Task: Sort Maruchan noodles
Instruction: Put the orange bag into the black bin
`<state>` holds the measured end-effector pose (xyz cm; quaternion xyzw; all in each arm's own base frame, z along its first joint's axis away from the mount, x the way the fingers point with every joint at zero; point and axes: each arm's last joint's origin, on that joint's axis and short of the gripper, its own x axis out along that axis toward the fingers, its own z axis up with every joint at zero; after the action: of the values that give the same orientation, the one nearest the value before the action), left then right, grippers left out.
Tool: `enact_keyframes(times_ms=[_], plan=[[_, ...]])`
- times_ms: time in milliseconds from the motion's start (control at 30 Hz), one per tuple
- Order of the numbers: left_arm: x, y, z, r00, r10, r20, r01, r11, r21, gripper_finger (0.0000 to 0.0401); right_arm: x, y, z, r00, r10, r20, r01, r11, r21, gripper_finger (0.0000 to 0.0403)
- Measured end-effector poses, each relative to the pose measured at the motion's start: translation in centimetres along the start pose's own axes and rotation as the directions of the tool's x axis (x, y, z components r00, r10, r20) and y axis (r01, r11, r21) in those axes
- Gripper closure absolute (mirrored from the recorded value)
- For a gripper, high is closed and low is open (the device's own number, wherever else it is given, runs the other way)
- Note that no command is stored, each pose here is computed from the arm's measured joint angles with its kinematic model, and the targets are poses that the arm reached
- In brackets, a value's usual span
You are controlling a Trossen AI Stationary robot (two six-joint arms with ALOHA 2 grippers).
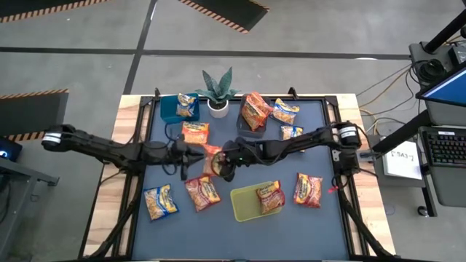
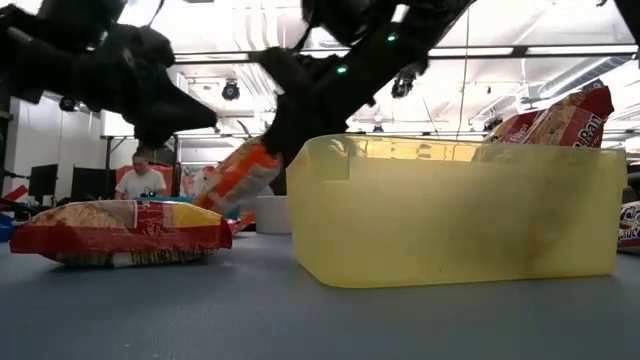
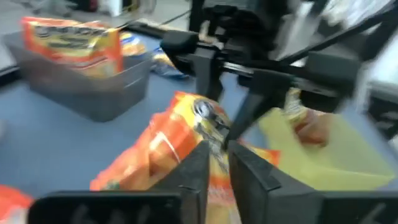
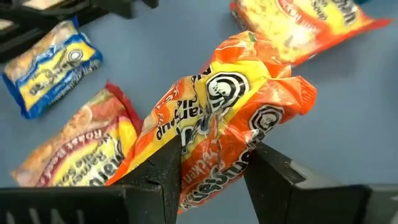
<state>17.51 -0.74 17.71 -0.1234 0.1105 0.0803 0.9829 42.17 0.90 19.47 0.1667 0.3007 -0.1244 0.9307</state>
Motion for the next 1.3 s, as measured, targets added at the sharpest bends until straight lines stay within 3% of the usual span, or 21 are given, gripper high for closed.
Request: enact_keyframes(times_ms=[233,367,500,700,933,1033,1300], plan=[[-0.7,0.6,-1.5,0.991,-0.047,0.123,0.060,0.993,-0.106,0.0247,-4.3,1.1,-2.1,0.996,0.056,0.067,-0.042,0.981,-0.189,0.0264],[-0.4,0.4,-1.0,0.980,-0.064,0.187,0.083,0.992,-0.096,0.0189,-6.5,1.6,-3.2,0.972,0.132,0.195,-0.071,0.954,-0.293,0.0264],[0.3,-0.2,-0.3,0.965,-0.125,0.232,0.142,0.988,-0.057,0.0161,-8.5,1.8,-3.5,0.938,0.195,0.288,-0.080,0.927,-0.366,0.0264],[2.3,-1.3,0.8,0.937,-0.243,0.250,0.248,0.969,0.013,0.0156,-10.2,1.9,-3.7,0.913,0.229,0.337,-0.052,0.886,-0.461,0.0264],[5.3,-2.2,1.3,0.928,-0.293,0.230,0.290,0.956,0.046,0.0156,-11.0,2.3,-3.8,0.906,0.252,0.341,-0.031,0.842,-0.539,0.0264],[6.2,-2.6,1.3,0.913,-0.327,0.242,0.324,0.944,0.054,0.0158,-11.0,2.4,-3.6,0.902,0.244,0.356,-0.015,0.841,-0.540,0.0264],[7.2,-2.7,0.6,0.911,-0.338,0.238,0.337,0.940,0.048,0.0208,-10.6,2.2,-4.0,0.919,0.205,0.336,0.016,0.834,-0.552,0.0264]])
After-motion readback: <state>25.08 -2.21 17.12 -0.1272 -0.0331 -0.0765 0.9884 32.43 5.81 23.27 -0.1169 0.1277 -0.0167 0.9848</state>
